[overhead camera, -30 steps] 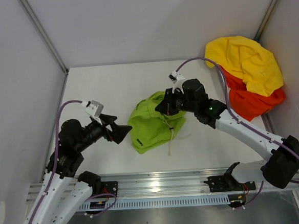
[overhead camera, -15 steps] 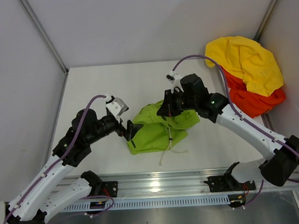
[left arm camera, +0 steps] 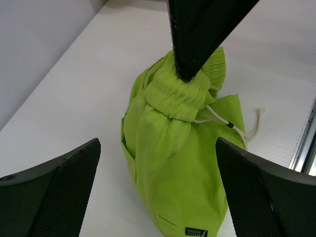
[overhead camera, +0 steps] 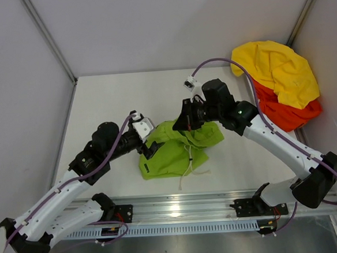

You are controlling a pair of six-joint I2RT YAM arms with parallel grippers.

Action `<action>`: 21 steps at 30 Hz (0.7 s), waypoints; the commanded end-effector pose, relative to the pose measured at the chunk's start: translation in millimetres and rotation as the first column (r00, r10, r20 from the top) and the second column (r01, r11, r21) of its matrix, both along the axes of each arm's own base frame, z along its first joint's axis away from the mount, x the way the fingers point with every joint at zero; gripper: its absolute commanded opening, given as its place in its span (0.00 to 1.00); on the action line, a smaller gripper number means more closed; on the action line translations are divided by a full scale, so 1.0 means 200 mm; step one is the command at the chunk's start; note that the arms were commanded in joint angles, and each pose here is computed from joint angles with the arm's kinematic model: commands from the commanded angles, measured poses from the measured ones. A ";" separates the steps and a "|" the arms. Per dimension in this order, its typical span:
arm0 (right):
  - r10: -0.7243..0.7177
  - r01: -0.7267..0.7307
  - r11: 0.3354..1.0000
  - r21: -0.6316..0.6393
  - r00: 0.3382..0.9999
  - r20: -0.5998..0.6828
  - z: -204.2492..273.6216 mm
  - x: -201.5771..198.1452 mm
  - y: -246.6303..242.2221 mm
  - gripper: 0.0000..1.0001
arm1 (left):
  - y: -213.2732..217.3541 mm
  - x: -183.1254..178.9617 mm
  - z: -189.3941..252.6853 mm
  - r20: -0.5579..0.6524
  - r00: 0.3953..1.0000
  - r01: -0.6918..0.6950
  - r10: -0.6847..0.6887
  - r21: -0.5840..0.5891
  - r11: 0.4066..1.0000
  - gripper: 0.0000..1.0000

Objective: Fold and stack the shorts
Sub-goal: Flatten the shorts out

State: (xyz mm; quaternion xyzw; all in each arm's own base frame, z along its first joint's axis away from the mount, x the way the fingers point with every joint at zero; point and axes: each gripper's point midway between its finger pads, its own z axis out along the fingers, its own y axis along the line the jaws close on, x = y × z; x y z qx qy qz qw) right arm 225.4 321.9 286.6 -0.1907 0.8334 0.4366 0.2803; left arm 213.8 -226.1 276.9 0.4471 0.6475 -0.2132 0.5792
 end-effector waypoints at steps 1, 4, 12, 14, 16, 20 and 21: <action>0.022 -0.023 0.997 0.077 1.000 0.011 0.16 -0.02 0.05 0.00 | -0.05 -0.03 0.07 0.072 0.995 0.070 -0.068 -0.017 0.997 0.99; 0.015 -0.014 0.996 0.087 1.000 -0.004 0.16 -0.02 0.06 0.00 | -0.06 -0.02 0.03 0.066 0.995 0.074 -0.075 0.016 0.997 0.99; 0.030 -0.028 0.993 0.114 0.999 -0.014 0.17 -0.04 0.12 0.00 | -0.11 -0.01 -0.03 0.045 0.995 0.087 -0.089 0.052 0.995 0.98; 0.042 -0.040 0.992 0.122 0.999 -0.013 0.18 -0.06 0.14 0.00 | -0.11 0.00 -0.05 0.041 0.996 0.075 -0.078 0.059 0.995 0.98; 0.047 -0.045 0.991 0.127 0.999 -0.018 0.18 -0.06 0.15 0.00 | -0.10 0.01 -0.05 0.044 0.997 0.066 -0.069 0.060 0.996 0.95; 0.070 -0.067 0.987 0.146 0.997 -0.016 0.20 -0.09 0.18 0.00 | -0.10 0.02 -0.06 0.042 0.997 0.058 -0.061 0.069 0.996 0.74; 0.076 -0.073 0.986 0.148 0.997 -0.016 0.20 -0.10 0.19 0.00 | -0.11 0.02 -0.07 0.040 0.997 0.061 -0.064 0.074 0.995 0.67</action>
